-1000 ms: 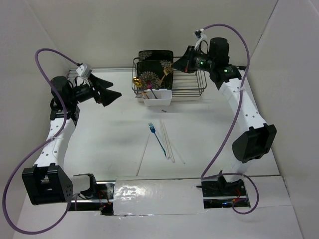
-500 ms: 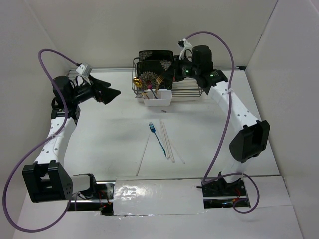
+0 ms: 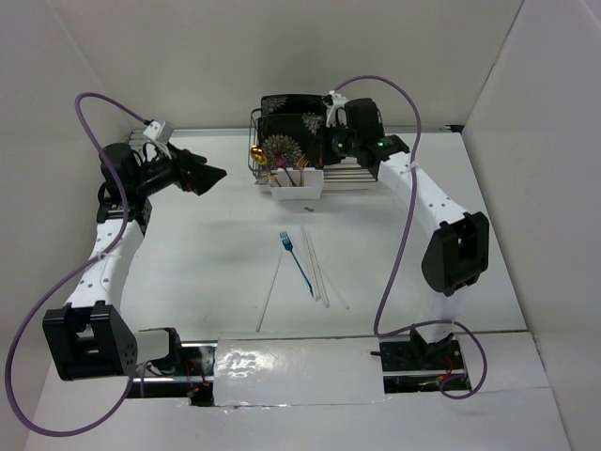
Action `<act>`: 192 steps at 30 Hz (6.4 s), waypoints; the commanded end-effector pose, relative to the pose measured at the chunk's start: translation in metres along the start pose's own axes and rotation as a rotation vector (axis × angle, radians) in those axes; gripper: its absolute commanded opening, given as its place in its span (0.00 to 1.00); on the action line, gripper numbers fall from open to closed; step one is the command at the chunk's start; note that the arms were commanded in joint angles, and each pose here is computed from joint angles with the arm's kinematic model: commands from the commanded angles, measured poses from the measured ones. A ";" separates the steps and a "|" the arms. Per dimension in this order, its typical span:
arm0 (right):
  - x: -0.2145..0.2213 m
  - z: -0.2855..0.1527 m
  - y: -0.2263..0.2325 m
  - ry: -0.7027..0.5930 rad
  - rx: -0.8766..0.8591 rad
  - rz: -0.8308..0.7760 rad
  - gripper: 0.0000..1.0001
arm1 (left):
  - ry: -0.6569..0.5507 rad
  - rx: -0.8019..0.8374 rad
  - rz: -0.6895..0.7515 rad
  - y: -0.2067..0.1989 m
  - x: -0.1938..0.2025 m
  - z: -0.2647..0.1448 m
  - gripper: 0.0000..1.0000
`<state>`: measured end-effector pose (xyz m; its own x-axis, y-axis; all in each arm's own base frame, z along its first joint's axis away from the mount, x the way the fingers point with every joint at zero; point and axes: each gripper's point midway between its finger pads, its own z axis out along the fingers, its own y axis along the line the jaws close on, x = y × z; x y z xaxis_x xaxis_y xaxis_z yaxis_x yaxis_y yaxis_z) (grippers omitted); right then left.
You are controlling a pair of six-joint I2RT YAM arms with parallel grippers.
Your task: Sort the eating utensils into containers
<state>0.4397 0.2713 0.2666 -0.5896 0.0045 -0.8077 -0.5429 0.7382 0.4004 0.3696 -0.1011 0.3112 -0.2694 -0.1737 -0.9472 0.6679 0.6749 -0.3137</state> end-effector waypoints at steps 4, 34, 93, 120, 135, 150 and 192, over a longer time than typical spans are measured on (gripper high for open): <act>-0.007 0.018 -0.002 -0.001 0.029 -0.017 0.09 | -0.037 -0.026 0.085 -0.001 -0.023 -0.002 1.00; 0.170 -0.095 0.025 0.123 0.110 0.022 0.88 | 0.221 -0.403 -0.365 -0.005 0.108 -0.045 0.97; 0.307 0.048 0.017 0.474 0.268 -0.285 0.24 | 0.344 -0.422 -0.466 -0.032 0.171 -0.044 0.98; 0.038 -0.111 0.132 -0.373 -0.094 -0.333 0.00 | 0.319 -0.417 -0.423 -0.027 0.168 -0.043 0.98; -0.089 -0.049 0.089 -0.595 -0.247 -0.556 0.00 | 0.308 -0.356 -0.445 -0.035 0.165 -0.038 0.98; -0.077 0.015 0.071 -0.627 -0.354 -0.566 0.00 | 0.348 -0.330 -0.403 -0.031 0.145 -0.022 0.98; -0.053 -0.032 0.052 -0.646 -0.240 -0.561 0.76 | 0.234 -0.188 -0.164 -0.055 0.060 -0.005 1.00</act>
<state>0.4393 0.3118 0.2810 0.1744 0.0666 -0.9824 -0.8572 0.5013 -0.1182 0.3111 -0.1463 0.2438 -0.6179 -0.1547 -0.7709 0.4085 0.7746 -0.4829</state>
